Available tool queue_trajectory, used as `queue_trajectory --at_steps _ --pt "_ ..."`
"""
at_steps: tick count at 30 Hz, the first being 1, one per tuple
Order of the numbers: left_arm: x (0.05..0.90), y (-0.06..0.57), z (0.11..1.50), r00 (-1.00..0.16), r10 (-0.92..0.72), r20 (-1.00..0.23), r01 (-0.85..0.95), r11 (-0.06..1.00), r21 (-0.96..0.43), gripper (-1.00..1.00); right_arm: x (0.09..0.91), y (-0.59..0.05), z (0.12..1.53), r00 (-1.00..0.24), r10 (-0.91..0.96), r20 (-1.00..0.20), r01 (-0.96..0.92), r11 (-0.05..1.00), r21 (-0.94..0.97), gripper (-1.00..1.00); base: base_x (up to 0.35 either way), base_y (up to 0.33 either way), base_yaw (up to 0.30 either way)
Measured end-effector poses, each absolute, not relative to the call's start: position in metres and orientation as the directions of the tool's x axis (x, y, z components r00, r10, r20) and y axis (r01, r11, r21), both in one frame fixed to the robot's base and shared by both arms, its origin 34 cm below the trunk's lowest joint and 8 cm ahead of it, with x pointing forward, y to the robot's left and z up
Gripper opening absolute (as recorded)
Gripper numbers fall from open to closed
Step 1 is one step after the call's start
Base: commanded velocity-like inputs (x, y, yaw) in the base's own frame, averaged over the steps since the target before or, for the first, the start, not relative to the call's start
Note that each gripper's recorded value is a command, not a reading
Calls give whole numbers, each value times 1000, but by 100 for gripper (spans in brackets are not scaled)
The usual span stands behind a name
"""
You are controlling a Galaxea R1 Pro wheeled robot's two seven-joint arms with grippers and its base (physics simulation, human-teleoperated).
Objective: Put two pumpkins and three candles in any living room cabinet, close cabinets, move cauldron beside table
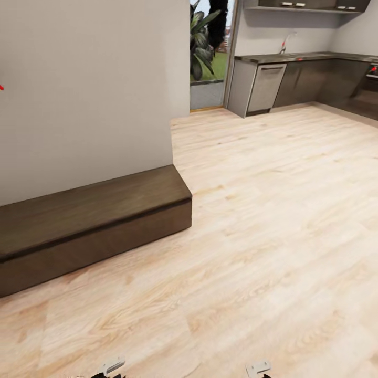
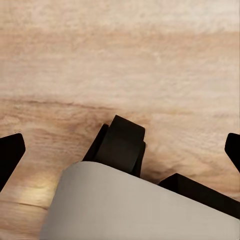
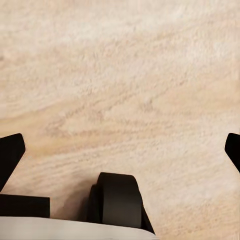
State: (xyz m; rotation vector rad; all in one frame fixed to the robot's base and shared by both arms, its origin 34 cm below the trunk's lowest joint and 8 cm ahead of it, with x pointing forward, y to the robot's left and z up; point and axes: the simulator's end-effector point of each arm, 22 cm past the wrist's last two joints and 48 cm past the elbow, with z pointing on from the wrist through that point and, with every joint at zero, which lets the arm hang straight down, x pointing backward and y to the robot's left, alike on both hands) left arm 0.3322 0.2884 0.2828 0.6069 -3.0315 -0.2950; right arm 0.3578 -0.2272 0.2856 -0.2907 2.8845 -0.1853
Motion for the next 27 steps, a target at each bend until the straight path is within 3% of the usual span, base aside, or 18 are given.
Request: queue_trajectory --at_steps 15,27 --pt "332 289 283 -923 -385 -3 -378 905 193 100 358 -227 286 -952 -211 -221 -181 972 -148 100 0 -12 284" --pt "332 290 283 -923 -385 -4 -378 905 193 100 358 -227 286 -952 -212 -221 -183 972 -148 100 60 -305 285"
